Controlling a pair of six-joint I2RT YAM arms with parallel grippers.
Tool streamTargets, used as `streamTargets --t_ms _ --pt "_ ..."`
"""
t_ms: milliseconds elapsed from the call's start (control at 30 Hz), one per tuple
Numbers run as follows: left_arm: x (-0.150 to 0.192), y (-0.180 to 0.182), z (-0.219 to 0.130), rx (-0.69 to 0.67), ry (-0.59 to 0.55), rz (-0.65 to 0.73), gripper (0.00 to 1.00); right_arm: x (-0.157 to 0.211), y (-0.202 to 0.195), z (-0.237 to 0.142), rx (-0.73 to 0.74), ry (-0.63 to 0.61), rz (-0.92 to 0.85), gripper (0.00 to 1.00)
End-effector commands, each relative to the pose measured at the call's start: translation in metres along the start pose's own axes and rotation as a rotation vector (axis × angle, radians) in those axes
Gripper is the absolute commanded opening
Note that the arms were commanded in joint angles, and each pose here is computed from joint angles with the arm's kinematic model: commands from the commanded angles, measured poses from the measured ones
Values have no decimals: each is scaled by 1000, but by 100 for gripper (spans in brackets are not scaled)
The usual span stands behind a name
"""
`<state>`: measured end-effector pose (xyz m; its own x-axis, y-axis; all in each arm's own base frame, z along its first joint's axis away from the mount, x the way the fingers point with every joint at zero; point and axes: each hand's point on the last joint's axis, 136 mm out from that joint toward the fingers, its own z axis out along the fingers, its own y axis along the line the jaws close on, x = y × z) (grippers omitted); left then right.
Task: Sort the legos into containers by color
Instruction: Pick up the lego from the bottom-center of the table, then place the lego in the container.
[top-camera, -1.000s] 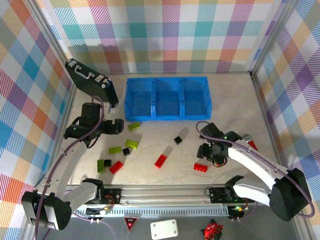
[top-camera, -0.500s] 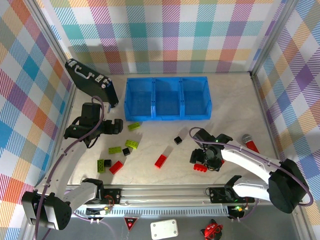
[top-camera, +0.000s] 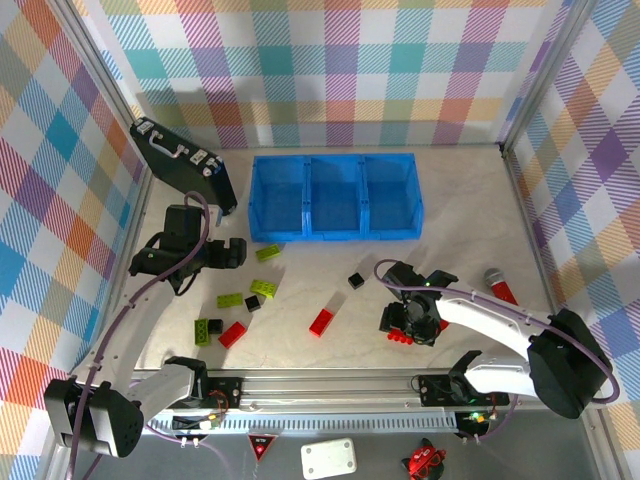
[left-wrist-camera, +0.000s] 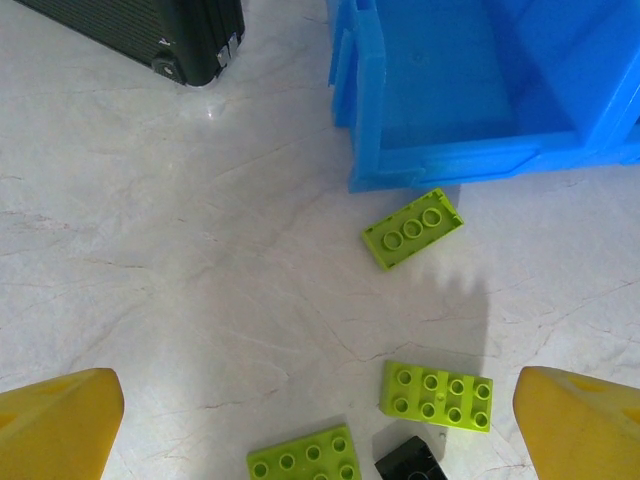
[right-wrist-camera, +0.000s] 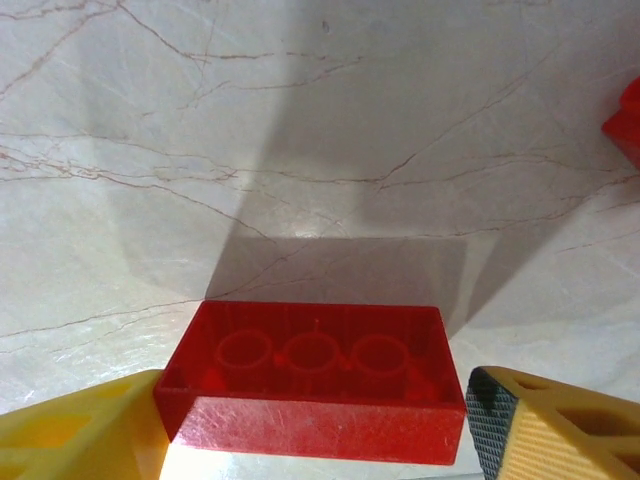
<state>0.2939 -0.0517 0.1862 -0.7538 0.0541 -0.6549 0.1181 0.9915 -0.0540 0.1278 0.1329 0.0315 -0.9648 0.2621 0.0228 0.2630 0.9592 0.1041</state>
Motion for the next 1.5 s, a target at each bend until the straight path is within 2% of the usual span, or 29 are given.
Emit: streamTargets --t_ms 0,333,633,900,1200,1467 --pt "-6 -2 -2 2 -17 23 100 5 -4 2 17 15 -6 75" --pt "-4 -3 2 6 1 23 100 3 -2 -1 12 5 -9 67" --pt "-4 -3 3 8 5 22 100 -3 3 -12 3 -18 -27 66" --pt "-3 -3 4 7 8 23 100 -17 10 -35 -1 -90 -57 66" --pt "-3 -2 3 2 9 22 100 -56 28 -75 -21 -200 -106 68" --pt "-2 -2 3 -2 9 23 100 -114 51 -103 -80 -267 -114 68"
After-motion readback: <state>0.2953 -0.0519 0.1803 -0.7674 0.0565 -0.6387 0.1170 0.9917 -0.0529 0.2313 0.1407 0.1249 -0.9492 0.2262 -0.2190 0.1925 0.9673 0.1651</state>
